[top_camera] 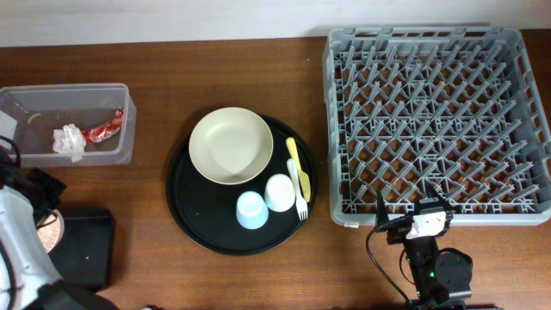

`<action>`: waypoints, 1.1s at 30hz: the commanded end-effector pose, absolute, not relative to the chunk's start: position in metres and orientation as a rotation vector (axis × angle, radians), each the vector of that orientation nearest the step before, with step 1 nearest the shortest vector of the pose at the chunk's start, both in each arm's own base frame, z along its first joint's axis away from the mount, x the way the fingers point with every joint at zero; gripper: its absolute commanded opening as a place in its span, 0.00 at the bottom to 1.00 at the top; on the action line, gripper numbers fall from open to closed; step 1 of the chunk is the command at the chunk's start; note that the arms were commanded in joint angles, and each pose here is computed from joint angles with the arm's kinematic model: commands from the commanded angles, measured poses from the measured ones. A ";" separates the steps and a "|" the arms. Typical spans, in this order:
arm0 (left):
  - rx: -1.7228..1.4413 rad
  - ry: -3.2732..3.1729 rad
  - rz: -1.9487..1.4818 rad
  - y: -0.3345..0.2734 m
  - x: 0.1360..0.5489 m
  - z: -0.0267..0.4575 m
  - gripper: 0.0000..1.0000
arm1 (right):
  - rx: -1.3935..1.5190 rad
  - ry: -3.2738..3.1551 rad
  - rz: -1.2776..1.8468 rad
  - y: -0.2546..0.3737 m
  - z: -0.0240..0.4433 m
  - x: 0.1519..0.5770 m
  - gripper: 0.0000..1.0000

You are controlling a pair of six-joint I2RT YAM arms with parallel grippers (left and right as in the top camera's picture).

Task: Sort waste into correct bins and load items into the dishwasher rack
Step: 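Lift the pink bowl with the left gripper over the black waste tray, then tilt the pink bowl with the left gripper to pour rice onto the tray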

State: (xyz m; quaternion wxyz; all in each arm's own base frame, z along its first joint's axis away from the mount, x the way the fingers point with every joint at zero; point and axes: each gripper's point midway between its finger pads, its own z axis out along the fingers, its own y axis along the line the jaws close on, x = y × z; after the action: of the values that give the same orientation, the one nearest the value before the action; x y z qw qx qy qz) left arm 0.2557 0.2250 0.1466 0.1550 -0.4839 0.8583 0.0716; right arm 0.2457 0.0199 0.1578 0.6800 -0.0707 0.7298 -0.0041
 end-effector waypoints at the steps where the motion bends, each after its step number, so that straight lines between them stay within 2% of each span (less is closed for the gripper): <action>1: -1.402 2.470 0.194 0.236 0.256 0.133 0.00 | -0.155 1.641 0.000 0.020 0.156 0.245 0.98; 5: -1.293 2.403 -0.068 0.239 0.275 0.140 0.00 | -0.155 1.641 0.000 0.020 0.156 0.245 0.98; 9: -1.279 2.355 -0.200 0.245 0.270 0.144 0.00 | -0.155 1.641 0.000 0.020 0.156 0.245 0.98; 16: -1.366 2.365 -0.211 0.247 0.248 0.129 0.00 | -0.154 1.642 -0.001 0.020 0.156 0.245 0.98; 19: -1.271 2.397 -0.187 0.250 0.250 0.130 0.01 | -0.154 1.642 -0.001 0.020 0.156 0.245 0.98; 25: -1.021 2.368 -0.352 0.234 0.276 0.138 0.01 | -0.154 1.642 -0.001 0.020 0.156 0.245 0.98; 29: -1.040 2.350 -0.396 0.230 0.271 0.123 0.00 | -0.155 1.641 0.000 0.020 0.156 0.245 0.98; 33: -0.914 2.239 -0.589 0.216 0.272 0.117 0.01 | -0.155 1.641 0.000 0.020 0.156 0.245 0.98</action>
State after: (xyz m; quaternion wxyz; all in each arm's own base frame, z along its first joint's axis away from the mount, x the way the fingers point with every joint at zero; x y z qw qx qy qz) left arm 0.2680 0.2321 0.1143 0.2745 -0.3921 0.8645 -0.1536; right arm 0.2457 0.0199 0.1577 0.6798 -0.0706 0.7299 -0.0040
